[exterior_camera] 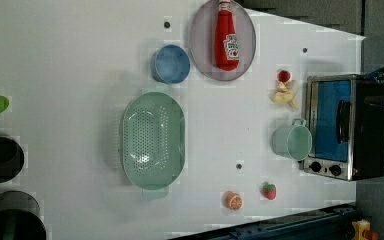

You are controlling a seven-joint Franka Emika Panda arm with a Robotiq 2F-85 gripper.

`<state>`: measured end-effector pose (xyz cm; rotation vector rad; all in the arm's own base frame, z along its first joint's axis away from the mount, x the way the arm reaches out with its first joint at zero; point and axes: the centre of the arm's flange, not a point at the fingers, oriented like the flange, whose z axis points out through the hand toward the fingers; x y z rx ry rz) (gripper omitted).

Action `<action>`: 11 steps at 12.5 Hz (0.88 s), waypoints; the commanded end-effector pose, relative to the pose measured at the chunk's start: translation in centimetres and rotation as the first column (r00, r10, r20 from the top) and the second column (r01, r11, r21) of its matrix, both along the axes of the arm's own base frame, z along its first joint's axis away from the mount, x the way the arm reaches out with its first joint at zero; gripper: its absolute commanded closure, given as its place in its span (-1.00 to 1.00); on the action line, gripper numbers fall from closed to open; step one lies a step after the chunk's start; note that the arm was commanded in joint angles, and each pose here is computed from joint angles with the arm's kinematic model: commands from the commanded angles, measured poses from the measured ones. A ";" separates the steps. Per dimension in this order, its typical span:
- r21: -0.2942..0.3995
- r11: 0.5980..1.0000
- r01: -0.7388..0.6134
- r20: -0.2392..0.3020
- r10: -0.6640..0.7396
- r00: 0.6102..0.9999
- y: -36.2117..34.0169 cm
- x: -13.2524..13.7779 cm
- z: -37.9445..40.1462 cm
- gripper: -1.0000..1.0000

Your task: Drag strainer left to right.

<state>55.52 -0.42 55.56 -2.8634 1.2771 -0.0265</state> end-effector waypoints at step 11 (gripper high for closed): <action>-0.053 0.989 0.140 -0.040 -0.143 0.989 20.1 -12.0 -0.5 -1.00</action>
